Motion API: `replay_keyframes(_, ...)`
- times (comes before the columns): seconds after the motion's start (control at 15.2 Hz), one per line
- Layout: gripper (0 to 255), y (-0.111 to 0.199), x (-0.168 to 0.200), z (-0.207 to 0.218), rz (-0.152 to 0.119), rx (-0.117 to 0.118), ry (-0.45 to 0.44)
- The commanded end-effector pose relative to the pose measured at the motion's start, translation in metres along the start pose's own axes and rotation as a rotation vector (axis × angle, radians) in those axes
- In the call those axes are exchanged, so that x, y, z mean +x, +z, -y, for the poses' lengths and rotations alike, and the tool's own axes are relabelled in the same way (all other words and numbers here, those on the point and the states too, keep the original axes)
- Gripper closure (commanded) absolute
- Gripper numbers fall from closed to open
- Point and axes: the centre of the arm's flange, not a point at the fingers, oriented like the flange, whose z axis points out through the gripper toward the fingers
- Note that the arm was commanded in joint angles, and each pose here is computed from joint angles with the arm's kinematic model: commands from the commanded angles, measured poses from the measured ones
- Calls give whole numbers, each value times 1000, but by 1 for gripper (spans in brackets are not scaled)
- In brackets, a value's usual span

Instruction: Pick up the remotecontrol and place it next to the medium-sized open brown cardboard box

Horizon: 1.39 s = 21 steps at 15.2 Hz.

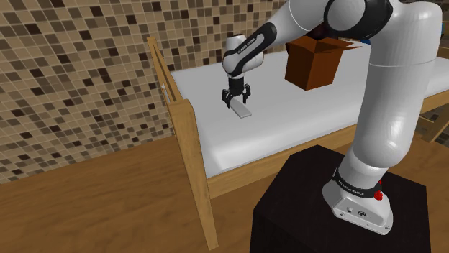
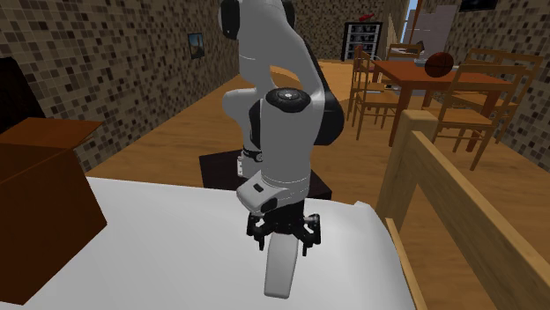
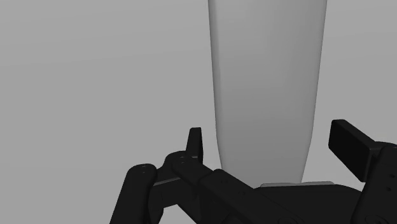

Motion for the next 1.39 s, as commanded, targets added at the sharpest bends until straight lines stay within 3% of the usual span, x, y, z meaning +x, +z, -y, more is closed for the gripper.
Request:
replay_keyframes(0.0, 0, 5, -1, 0, 0, 0, 0)
replay_keyframes(0.4, 0, 5, 0, 0, 0, 0, 0)
replay_keyframes(0.46, 255, 5, 0, 0, 0, 0, 0)
replay_keyframes(1.06, 255, 5, 0, 0, 0, 0, 0)
replay_keyframes(1.32, 255, -16, -1, 0, 0, 0, 0)
